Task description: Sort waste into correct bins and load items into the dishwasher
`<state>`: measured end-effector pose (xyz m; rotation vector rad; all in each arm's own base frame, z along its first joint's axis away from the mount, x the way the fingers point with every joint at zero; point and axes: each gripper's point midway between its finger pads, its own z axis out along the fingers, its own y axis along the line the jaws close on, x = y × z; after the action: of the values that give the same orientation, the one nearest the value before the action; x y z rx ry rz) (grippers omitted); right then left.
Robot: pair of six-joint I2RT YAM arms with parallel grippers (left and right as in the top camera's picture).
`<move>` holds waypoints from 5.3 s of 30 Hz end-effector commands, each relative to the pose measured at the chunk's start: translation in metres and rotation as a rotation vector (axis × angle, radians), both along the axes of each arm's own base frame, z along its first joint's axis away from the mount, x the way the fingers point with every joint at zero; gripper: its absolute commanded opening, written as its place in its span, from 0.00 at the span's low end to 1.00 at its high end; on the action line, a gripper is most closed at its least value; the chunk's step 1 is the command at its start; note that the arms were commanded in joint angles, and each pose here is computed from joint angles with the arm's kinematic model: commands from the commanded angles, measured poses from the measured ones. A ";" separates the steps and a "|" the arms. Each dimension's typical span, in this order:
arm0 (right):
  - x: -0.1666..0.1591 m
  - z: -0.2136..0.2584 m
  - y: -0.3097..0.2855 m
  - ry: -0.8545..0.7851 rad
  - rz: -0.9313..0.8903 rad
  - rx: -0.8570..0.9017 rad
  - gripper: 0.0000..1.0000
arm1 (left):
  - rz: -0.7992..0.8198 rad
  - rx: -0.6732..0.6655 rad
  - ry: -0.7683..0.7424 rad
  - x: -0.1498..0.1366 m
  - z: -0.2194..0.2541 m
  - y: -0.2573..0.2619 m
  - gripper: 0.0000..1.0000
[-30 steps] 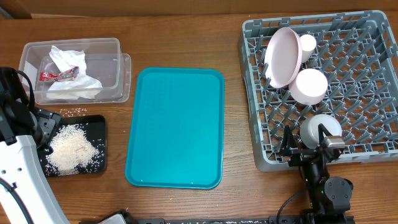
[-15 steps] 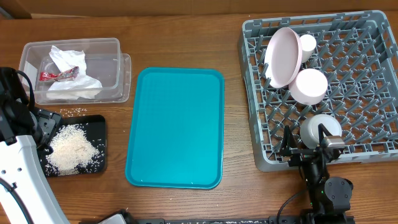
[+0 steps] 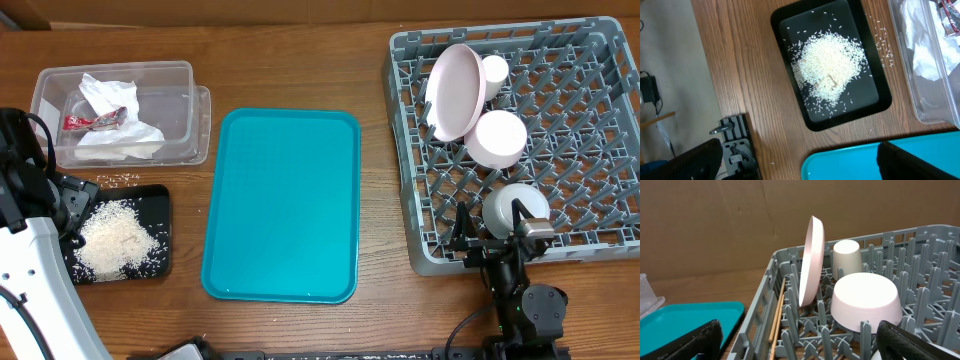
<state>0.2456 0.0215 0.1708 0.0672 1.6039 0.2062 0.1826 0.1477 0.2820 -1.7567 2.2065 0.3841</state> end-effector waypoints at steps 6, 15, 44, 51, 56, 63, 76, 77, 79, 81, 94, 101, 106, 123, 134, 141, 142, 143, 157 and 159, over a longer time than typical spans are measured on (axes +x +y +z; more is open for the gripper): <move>0.000 -0.001 -0.003 -0.008 -0.017 -0.004 1.00 | -0.029 0.019 0.012 -0.002 0.004 0.003 1.00; 0.000 -0.001 -0.003 -0.008 -0.017 -0.004 1.00 | -0.144 0.050 -0.064 0.003 -0.001 -0.021 1.00; 0.000 -0.001 -0.003 -0.008 -0.017 -0.004 1.00 | -1.015 0.090 -0.534 0.052 -0.164 -0.140 1.00; 0.000 -0.001 -0.003 -0.008 -0.017 -0.004 1.00 | -1.082 0.128 -0.713 0.062 -0.166 -0.155 1.00; 0.000 -0.001 -0.003 -0.008 -0.017 -0.004 1.00 | -1.134 0.195 -0.778 0.062 -0.168 -0.161 1.00; 0.000 -0.001 -0.003 -0.008 -0.017 -0.004 1.00 | -1.197 0.322 -0.947 0.065 -0.165 -0.173 1.00; 0.000 -0.001 -0.003 -0.008 -0.017 -0.004 1.00 | -1.074 0.548 -1.090 0.064 -0.117 -0.151 1.00; 0.000 -0.001 -0.003 -0.008 -0.017 -0.004 1.00 | -1.066 0.559 -1.094 0.064 -0.114 -0.150 1.00; 0.000 -0.001 -0.003 -0.008 -0.017 -0.004 1.00 | -1.057 0.574 -1.110 0.064 -0.109 -0.149 1.00; 0.000 -0.001 -0.003 -0.008 -0.017 -0.004 1.00 | -1.045 0.604 -1.155 0.064 -0.097 -0.149 1.00; 0.000 -0.001 -0.003 -0.008 -0.017 -0.004 1.00 | -1.086 0.575 -1.071 0.064 -0.117 -0.150 1.00; 0.000 -0.001 -0.003 -0.008 -0.017 -0.004 1.00 | -1.099 0.551 -1.042 0.063 -0.126 -0.151 1.00; 0.000 -0.001 -0.003 -0.008 -0.017 -0.004 1.00 | -1.099 0.550 -1.041 0.063 -0.126 -0.151 1.00; 0.000 -0.001 -0.003 -0.008 -0.017 -0.004 1.00 | -1.099 0.550 -1.041 0.063 -0.126 -0.151 1.00; 0.000 -0.001 -0.003 -0.008 -0.017 -0.004 1.00 | -1.099 0.550 -1.040 0.063 -0.126 -0.151 1.00; 0.000 -0.001 -0.003 -0.008 -0.017 -0.004 1.00 | -1.099 0.550 -1.041 0.063 -0.126 -0.151 1.00; 0.000 -0.001 -0.003 -0.008 -0.017 -0.004 1.00 | -1.099 0.550 -1.041 0.063 -0.126 -0.151 1.00; 0.000 -0.001 -0.003 -0.008 -0.017 -0.004 1.00 | -1.099 0.550 -1.041 0.063 -0.126 -0.151 1.00; 0.000 -0.001 -0.003 -0.008 -0.017 -0.004 1.00 | -1.099 0.550 -1.041 0.063 -0.126 -0.151 1.00; 0.000 -0.001 -0.003 -0.008 -0.017 -0.004 1.00 | -1.099 0.550 -1.041 0.063 -0.126 -0.151 1.00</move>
<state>0.2455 0.0214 0.1711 0.0674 1.6023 0.2060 0.2464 -0.0022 0.1558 -0.1825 1.6453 -0.1832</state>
